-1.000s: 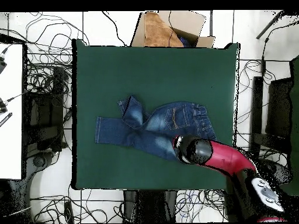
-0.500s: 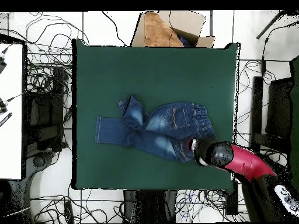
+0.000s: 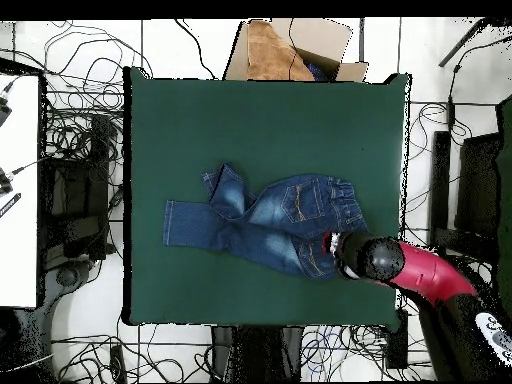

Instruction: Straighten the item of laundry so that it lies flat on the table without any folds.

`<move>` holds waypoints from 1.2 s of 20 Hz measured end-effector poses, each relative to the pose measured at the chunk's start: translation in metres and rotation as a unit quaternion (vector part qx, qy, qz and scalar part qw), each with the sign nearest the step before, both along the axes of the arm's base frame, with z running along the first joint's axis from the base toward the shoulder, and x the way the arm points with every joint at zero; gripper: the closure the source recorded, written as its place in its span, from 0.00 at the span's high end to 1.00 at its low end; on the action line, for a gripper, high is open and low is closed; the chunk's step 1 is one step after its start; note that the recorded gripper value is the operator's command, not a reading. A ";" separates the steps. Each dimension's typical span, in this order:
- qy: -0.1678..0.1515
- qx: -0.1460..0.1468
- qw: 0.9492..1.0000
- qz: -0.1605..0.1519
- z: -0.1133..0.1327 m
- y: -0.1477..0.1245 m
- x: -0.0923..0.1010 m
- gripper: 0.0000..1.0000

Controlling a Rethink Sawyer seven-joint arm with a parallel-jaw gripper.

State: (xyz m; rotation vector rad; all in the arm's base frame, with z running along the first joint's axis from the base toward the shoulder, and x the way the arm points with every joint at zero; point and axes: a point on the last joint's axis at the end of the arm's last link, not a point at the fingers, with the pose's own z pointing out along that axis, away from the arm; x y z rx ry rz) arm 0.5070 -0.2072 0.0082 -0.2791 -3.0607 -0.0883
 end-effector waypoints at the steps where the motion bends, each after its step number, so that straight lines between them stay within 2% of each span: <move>1: 0.000 0.000 1.000 0.002 0.001 0.000 0.001 1.00; 13: 0.008 -0.002 1.000 0.023 0.009 -0.027 0.006 1.00; 24: 0.003 -0.021 0.996 0.084 0.006 -0.050 0.010 1.00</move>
